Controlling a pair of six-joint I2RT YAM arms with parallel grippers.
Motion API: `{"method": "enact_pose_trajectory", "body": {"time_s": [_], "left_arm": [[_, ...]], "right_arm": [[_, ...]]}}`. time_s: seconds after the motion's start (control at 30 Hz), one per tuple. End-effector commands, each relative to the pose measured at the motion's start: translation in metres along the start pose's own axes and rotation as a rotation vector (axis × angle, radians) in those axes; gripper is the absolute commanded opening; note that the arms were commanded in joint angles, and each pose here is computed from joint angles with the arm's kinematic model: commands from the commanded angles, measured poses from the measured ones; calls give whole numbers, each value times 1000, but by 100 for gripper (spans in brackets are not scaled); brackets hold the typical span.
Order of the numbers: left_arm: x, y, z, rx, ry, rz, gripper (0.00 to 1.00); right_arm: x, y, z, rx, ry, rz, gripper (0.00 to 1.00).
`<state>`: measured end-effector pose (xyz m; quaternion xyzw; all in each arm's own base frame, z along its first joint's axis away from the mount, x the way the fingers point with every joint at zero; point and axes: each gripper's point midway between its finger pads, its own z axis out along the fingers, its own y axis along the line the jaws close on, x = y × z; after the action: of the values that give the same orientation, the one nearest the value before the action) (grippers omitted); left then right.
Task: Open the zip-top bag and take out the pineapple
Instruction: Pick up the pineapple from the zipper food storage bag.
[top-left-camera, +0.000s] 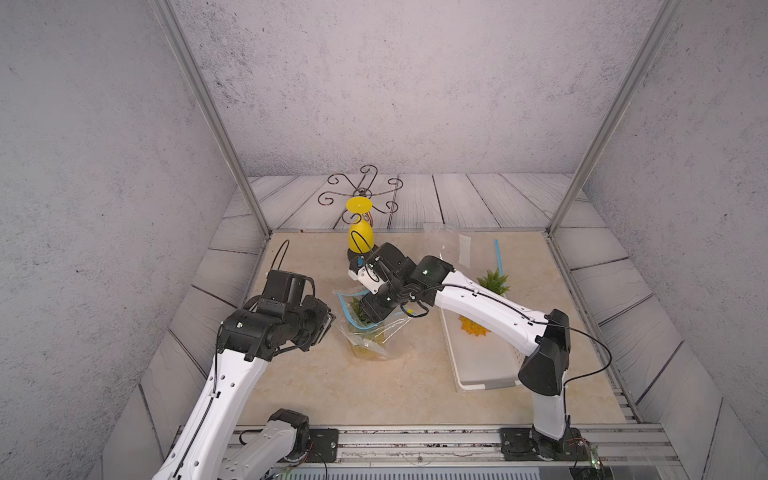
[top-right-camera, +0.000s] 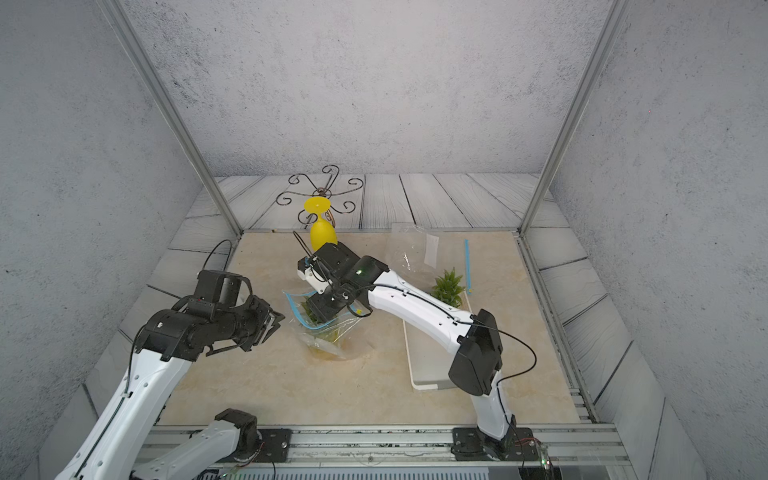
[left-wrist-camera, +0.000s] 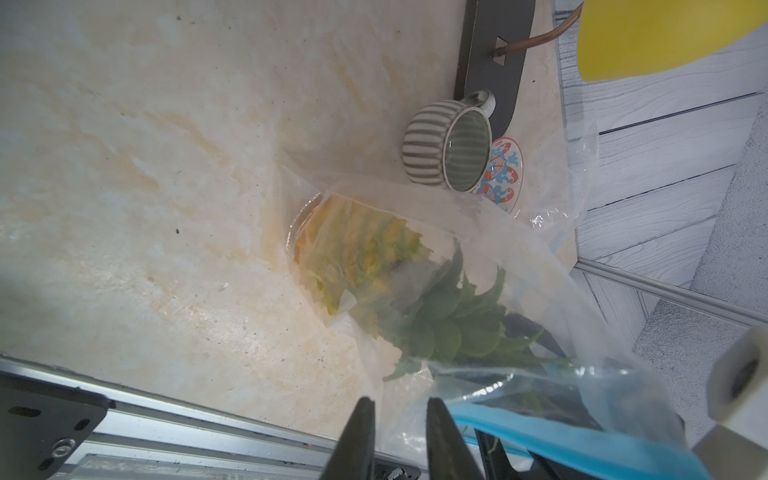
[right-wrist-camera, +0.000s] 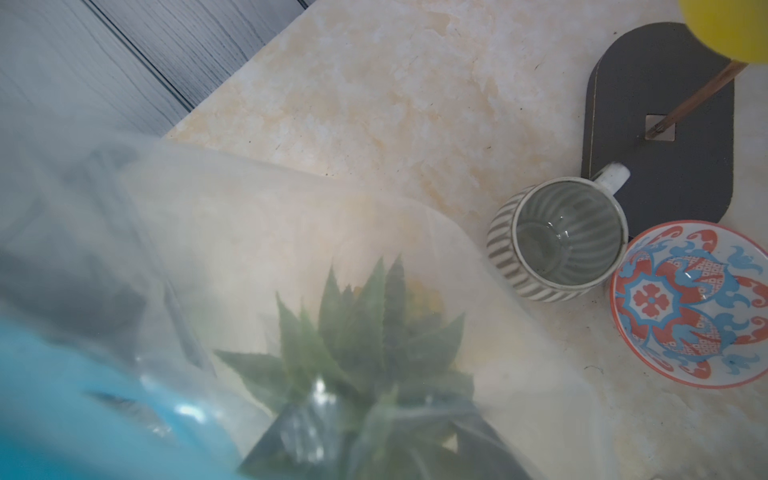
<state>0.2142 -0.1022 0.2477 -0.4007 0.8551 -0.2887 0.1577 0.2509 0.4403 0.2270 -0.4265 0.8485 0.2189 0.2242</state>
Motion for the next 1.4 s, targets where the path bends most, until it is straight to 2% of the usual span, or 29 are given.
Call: {"method": "enact_pose_trajectory", "body": {"time_s": [0.0,0.17,0.27,0.33,0.43,0.5,0.57,0.7,0.83,0.93,1.1,1.17,1.37], "left_arm": [[1,7,-3,-25,-8,10,26],[0,7,-2,-29,-11,8,29],[-2,7,-3,-34,-20,11,34],[-2,7,-4,-40,-25,13,36],[-3,9,-3,-49,-30,10,37],[-4,12,-3,-59,-39,1,40],[-6,17,1,-78,-45,-16,45],[-5,36,24,-131,-35,-120,54],[-4,54,50,-159,-39,-285,58],[-10,66,64,-175,-82,-401,60],[-17,73,95,-139,-105,-579,67],[-14,74,109,-134,-80,-632,77],[-11,75,142,-108,-22,-715,80]], "right_arm": [[18,-6,28,24,76,-5,60],[27,-5,40,13,106,-2,61],[29,-2,43,-2,115,-4,54],[31,0,43,-7,123,-6,42],[32,1,36,-12,127,-16,14],[24,2,20,-3,86,-28,5],[12,4,0,5,26,-39,0],[-8,10,-36,-2,-62,-61,0],[-19,15,-62,-27,-95,-74,0],[-27,15,-84,-46,-132,-64,0],[-35,9,-114,-80,-171,-23,0],[-37,5,-121,-82,-180,-12,0],[-45,4,-139,-101,-214,17,0]]}}
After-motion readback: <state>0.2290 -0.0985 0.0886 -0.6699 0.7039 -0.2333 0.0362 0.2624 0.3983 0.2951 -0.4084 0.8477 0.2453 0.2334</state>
